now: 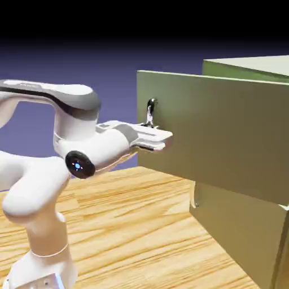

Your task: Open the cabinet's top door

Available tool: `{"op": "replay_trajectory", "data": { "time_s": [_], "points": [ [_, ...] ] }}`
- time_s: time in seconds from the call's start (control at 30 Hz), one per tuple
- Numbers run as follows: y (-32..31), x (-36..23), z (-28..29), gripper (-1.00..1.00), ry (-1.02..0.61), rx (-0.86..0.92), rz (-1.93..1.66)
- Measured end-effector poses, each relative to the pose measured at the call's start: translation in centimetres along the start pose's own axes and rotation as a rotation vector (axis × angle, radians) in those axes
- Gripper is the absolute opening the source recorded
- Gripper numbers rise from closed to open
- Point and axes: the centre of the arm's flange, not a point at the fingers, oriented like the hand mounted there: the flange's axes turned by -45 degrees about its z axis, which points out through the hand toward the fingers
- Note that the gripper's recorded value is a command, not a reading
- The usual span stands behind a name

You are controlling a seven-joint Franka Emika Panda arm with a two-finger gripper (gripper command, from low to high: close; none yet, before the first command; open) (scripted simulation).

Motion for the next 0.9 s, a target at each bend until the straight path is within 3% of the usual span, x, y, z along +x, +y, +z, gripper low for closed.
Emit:
{"op": "replay_trajectory", "data": {
  "time_s": [0.9],
  "points": [
    [-13.9, 0.0, -18.4, -1.0, 0.0, -0.566, 0.0]
  ]
}}
